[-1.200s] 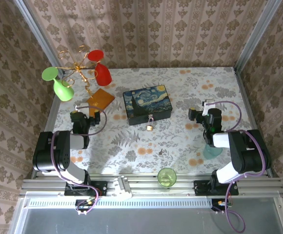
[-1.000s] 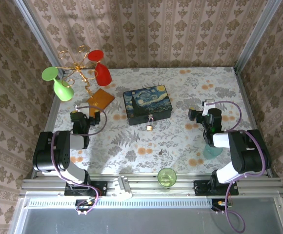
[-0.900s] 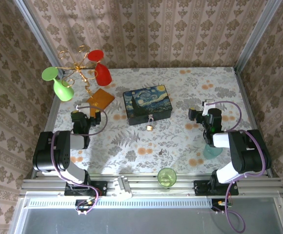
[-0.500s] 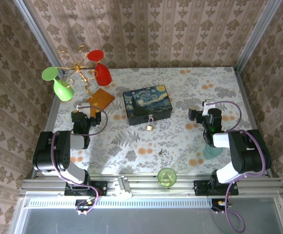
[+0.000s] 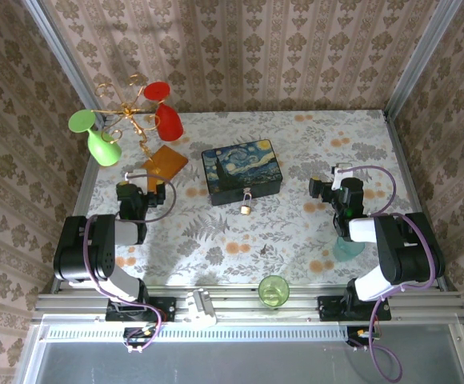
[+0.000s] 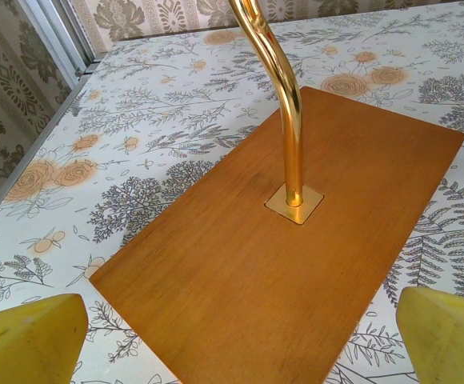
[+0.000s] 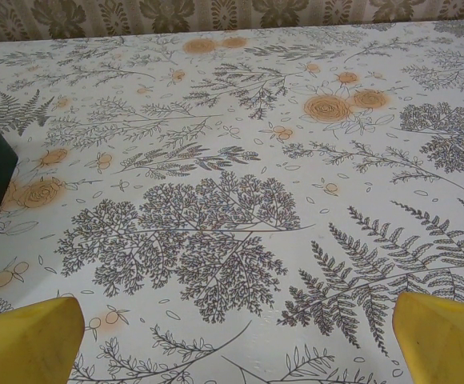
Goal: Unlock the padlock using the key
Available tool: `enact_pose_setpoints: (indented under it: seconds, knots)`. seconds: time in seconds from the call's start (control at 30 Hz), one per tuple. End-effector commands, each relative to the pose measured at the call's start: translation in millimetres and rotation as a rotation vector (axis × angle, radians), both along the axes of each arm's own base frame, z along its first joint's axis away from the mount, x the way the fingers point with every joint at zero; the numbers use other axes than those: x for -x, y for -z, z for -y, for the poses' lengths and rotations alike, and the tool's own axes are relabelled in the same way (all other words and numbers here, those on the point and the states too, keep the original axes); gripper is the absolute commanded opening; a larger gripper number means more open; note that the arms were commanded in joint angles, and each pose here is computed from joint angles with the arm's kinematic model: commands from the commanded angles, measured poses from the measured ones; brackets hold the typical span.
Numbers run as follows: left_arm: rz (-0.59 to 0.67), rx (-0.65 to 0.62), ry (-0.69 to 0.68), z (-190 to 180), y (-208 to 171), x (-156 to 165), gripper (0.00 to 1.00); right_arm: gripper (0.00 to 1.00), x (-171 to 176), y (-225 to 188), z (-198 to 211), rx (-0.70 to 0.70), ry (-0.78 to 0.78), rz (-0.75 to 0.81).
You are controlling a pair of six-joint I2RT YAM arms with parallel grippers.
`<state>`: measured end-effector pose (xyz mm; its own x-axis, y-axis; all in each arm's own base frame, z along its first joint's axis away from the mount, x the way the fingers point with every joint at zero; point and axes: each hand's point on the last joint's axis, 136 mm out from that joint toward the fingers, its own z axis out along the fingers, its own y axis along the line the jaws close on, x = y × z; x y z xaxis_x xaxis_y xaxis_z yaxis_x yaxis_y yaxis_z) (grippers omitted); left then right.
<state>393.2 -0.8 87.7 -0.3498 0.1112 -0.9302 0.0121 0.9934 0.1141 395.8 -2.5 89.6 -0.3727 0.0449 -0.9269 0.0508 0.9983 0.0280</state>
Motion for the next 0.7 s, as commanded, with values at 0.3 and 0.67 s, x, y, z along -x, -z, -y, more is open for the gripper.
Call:
enact_pose_setpoints:
  seconds: [0.3,0.67]
  knots:
    - [0.032,0.005,0.004,-0.1,-9.0,-6.6,1.00,1.00,-4.4,-8.4,0.3,0.012,-0.010,0.030]
    - [0.149,-0.007,-0.040,3.7,-78.5,22.5,1.00,1.00,7.4,-59.8,-2.3,0.003,0.000,0.024]
